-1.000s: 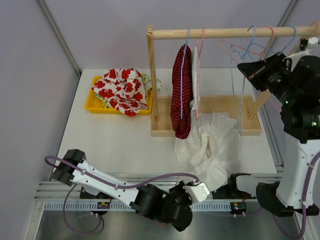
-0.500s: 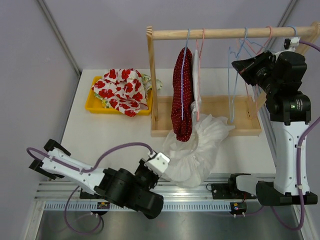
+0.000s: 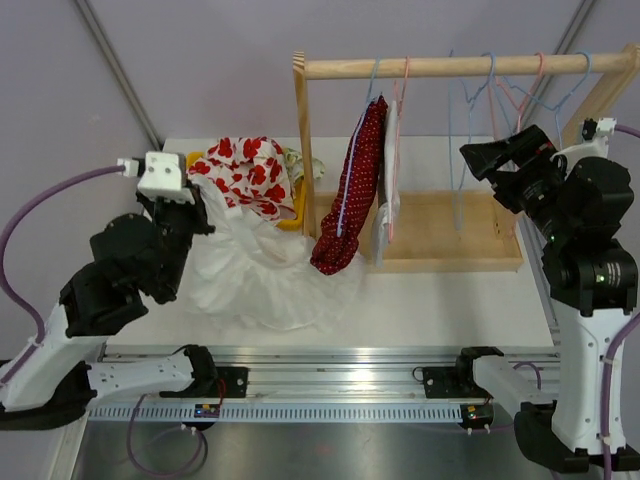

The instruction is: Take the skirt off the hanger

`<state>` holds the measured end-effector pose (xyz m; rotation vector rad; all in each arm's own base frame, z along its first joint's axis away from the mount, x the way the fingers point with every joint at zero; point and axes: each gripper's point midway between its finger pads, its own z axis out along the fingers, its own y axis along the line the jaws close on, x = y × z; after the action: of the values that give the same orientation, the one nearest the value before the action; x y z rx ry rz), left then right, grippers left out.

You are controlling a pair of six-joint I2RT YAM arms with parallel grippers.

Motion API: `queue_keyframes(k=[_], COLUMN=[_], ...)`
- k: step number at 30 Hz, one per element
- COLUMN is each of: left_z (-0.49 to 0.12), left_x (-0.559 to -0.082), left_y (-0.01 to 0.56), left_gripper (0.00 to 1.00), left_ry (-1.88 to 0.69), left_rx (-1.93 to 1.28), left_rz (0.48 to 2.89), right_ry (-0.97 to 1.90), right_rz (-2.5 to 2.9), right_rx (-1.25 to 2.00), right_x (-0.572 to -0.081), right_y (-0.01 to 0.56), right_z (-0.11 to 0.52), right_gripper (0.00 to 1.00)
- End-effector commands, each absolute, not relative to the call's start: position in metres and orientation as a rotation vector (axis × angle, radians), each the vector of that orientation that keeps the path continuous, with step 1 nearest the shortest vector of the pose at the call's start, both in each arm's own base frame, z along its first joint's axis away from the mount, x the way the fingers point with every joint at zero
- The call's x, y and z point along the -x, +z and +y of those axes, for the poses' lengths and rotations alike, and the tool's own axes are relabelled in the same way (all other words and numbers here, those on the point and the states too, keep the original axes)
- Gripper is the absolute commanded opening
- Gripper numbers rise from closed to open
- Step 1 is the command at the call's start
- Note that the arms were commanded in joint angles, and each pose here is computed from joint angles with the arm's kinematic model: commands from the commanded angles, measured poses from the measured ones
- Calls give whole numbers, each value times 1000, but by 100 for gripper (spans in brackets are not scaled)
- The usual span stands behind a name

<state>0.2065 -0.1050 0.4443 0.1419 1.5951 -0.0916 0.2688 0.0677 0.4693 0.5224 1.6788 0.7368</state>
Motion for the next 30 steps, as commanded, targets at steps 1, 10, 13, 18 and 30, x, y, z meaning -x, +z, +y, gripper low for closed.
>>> queue_keyframes(k=[1,10,13,18,30], left_z=[-114,-81,-91,-94,-25], left_x=[-252,-369,-418,-452,-544], left_y=[507,636,643,616,291], left_gripper=[0,0,0,0,99], left_ry=[4,4,33,25,-85], left_rx=[-201,-5,-13,-6,304], left_rz=[1435,1276,1213,1246,1957], right_ry=[729,796,814,827,980], right_rz=[1636,1595,1603,1637,1446], right_rx=[-461,-341,-331,-323,17], right_x=[-249,-212,-202,-192,-153], right_y=[473,448,433,413,478], right_z=[68,81,84,87,121], right_gripper=[99,100,100,100,99])
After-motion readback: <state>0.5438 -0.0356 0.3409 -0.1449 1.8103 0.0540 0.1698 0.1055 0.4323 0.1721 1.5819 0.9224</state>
